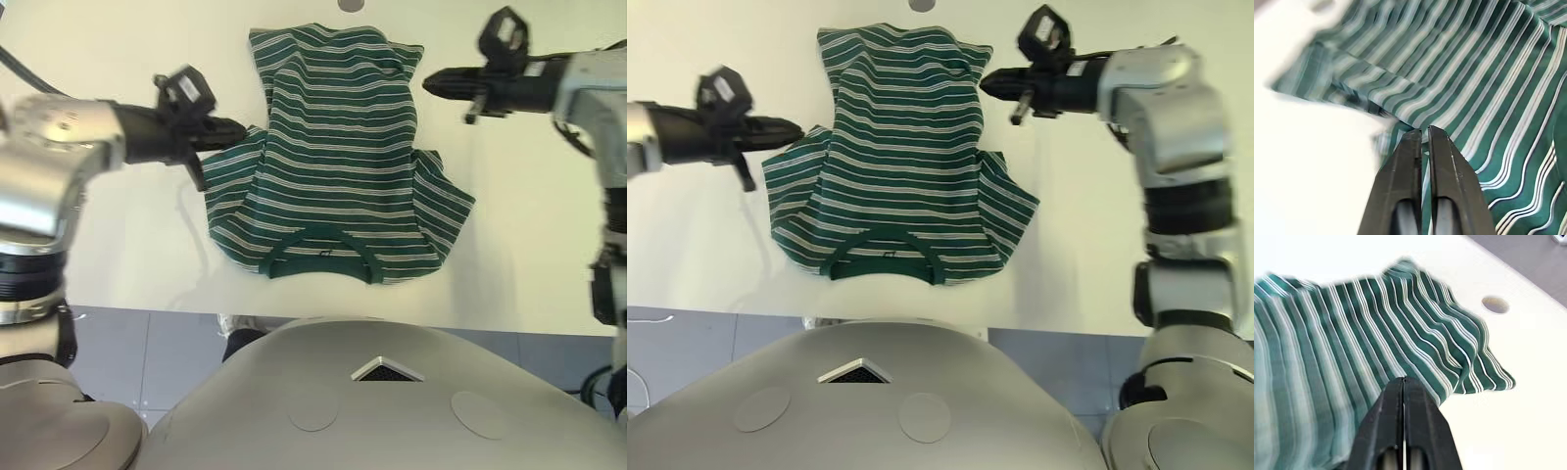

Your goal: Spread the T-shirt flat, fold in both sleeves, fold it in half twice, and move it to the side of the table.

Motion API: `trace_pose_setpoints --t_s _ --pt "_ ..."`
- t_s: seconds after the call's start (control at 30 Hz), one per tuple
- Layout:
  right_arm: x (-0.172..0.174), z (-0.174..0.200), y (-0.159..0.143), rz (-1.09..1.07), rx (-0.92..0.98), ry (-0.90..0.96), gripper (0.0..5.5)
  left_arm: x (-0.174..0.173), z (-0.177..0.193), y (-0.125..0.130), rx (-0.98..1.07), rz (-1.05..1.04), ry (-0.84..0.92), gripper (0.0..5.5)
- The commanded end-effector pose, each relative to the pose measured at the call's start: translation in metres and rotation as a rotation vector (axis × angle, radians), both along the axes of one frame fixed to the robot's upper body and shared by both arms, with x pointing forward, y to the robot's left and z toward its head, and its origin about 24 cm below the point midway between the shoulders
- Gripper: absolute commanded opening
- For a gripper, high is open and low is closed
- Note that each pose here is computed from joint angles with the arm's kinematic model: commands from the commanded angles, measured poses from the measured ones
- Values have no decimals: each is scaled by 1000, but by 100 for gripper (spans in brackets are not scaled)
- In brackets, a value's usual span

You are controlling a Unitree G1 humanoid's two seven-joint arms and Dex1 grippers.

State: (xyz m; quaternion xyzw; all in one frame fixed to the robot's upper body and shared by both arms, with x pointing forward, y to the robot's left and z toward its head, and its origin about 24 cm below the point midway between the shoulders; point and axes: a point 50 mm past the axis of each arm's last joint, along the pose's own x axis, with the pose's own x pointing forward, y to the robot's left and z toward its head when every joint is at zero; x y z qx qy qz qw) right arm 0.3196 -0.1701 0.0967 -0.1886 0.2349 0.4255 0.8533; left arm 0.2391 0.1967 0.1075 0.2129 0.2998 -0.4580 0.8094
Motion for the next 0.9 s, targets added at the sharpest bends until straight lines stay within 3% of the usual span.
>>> trace_pose_setpoints --t_s 0.03,0.23,0.57,0.8,0.9 --pt "15 -7 8 -28 -54 -85 0 4 -26 3 118 14 11 3" --pt "44 -24 1 -155 -121 -164 0 -38 -64 23 290 -61 204 3" --pt "46 -69 10 -217 -209 -80 0 -24 -61 20 285 -57 142 3" --pt "50 -65 -15 -314 -374 -130 0 -45 -69 37 351 -54 224 3" --pt "54 -60 -13 -293 -394 -177 0 -48 -72 44 384 -23 227 3"
